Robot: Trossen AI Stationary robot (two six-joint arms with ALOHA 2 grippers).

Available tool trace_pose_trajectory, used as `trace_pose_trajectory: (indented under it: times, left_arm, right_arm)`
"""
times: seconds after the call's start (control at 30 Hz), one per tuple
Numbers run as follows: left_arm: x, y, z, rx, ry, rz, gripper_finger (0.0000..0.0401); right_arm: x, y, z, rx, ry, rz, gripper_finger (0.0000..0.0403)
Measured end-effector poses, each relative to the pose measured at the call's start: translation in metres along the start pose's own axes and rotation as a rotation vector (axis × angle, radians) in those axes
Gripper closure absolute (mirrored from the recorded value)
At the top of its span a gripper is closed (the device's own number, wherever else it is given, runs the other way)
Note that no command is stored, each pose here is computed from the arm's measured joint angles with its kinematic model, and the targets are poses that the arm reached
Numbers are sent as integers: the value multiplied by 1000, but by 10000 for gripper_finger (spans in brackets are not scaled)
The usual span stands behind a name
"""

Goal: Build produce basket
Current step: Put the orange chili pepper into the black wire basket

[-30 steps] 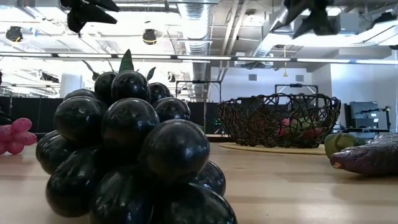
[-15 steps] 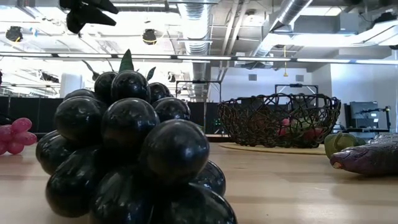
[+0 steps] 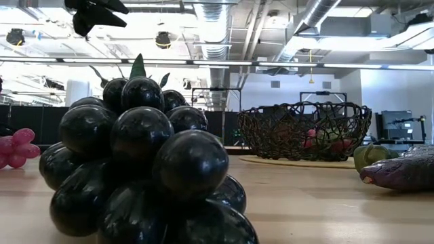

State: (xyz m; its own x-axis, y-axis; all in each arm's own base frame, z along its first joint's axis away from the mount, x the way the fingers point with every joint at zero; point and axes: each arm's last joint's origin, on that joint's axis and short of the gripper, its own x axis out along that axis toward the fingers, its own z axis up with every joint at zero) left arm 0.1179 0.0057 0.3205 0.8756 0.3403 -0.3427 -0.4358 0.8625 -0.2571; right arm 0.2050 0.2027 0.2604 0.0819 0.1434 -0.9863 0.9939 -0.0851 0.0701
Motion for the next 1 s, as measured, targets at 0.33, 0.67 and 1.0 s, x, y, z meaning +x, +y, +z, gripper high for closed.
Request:
trace_pose_trajectory:
  times: [0.33, 0.67, 1.0]
  left_arm:
    - [0, 0, 0, -29, -4, -2, 246]
    - [0, 0, 1, -42, -9, 10, 246]
    - [0, 0, 1, -43, -10, 10, 246]
  right_arm:
    - [31, -6, -24, -24, 38, -132, 237]
    - [68, -6, -34, -20, -17, -235, 250]
    - [87, 1, -35, -10, -58, -245, 250]
